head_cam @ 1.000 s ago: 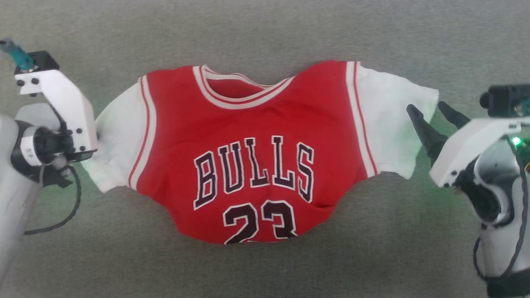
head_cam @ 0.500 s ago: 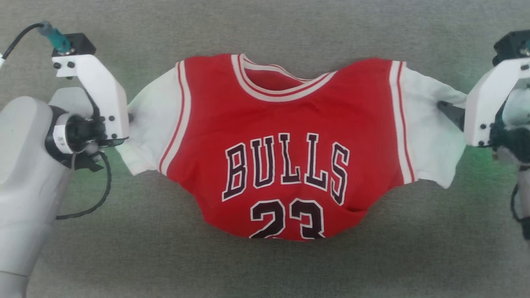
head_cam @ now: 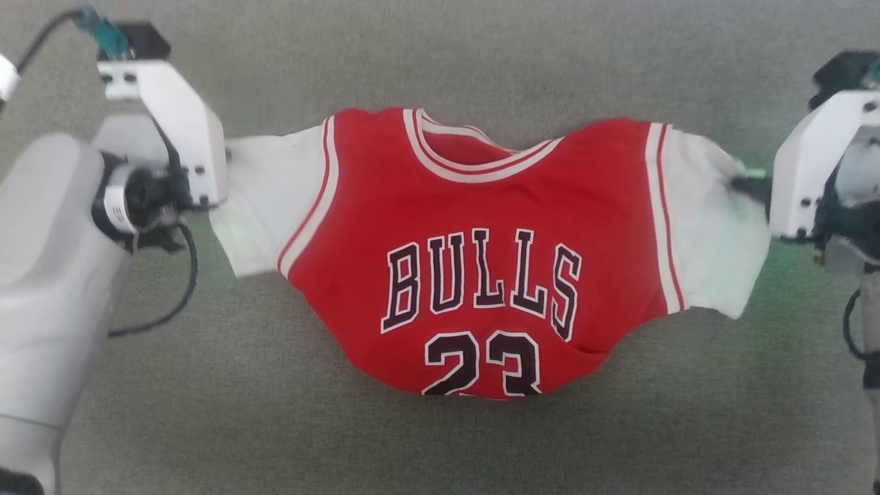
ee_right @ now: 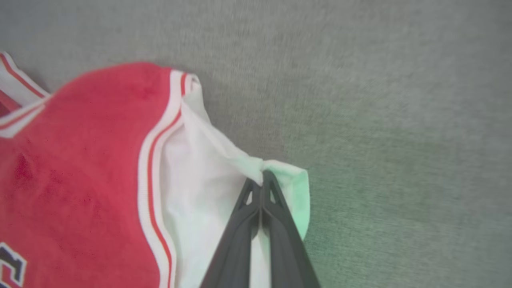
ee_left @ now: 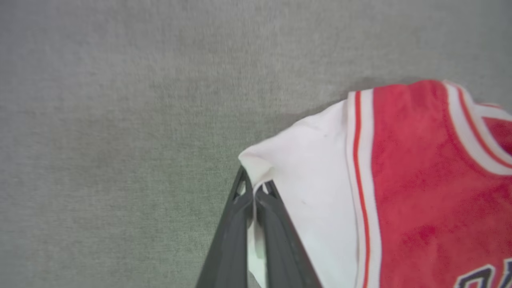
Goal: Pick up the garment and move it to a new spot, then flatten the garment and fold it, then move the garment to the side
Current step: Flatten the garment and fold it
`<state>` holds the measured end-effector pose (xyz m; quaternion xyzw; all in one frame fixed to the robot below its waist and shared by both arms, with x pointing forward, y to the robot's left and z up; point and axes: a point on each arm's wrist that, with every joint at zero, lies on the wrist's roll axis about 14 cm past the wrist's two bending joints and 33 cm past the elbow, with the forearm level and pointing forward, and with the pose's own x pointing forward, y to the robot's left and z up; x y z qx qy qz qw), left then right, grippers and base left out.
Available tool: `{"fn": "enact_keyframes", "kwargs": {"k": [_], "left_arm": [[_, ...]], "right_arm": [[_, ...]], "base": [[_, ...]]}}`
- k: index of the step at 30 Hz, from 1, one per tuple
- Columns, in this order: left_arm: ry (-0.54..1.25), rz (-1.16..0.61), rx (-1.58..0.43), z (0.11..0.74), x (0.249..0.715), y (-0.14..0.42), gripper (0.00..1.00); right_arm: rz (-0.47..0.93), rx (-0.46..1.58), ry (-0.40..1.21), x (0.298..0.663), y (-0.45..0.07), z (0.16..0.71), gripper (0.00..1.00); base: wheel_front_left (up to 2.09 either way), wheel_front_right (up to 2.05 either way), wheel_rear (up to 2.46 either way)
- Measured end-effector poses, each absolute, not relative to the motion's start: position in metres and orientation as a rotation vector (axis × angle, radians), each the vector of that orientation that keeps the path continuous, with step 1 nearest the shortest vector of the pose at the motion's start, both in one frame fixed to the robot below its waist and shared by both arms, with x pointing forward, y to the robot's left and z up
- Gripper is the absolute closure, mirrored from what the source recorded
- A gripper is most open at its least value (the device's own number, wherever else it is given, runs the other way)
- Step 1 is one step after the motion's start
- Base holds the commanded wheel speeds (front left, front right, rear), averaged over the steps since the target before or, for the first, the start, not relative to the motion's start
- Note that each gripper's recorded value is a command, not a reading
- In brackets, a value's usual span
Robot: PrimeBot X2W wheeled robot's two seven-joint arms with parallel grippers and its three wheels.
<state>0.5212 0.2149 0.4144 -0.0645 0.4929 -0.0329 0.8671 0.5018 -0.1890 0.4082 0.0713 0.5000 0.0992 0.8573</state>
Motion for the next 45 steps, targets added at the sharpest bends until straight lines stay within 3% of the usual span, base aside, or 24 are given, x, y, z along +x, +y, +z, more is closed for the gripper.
{"fn": "enact_keyframes", "kwargs": {"k": [14, 19, 27, 35, 45], "left_arm": [[0.537, -0.158, -0.013, 0.613, 0.563, 0.195, 1.0], [0.337, -0.167, -0.007, 0.7, 0.556, 0.191, 1.0], [0.141, -0.202, 0.006, 0.786, 0.532, 0.178, 1.0], [0.014, -0.234, 0.014, 0.832, 0.518, 0.167, 1.0], [-0.119, -0.259, 0.013, 0.825, 0.562, 0.157, 1.0]], "right_arm": [[0.206, 0.133, 0.568, 0.529, -0.191, 0.574, 1.0], [0.21, 0.12, 0.362, 0.524, -0.188, 0.654, 1.0], [0.212, 0.078, 0.181, 0.502, -0.187, 0.735, 1.0], [0.206, 0.068, 0.064, 0.494, -0.188, 0.777, 1.0], [0.142, 0.031, -0.051, 0.545, -0.201, 0.775, 1.0]], "base": [[0.0, 0.0, 0.0], [0.0, 0.0, 0.0], [0.0, 0.0, 0.0], [0.0, 0.0, 0.0], [0.0, 0.0, 0.0]]}}
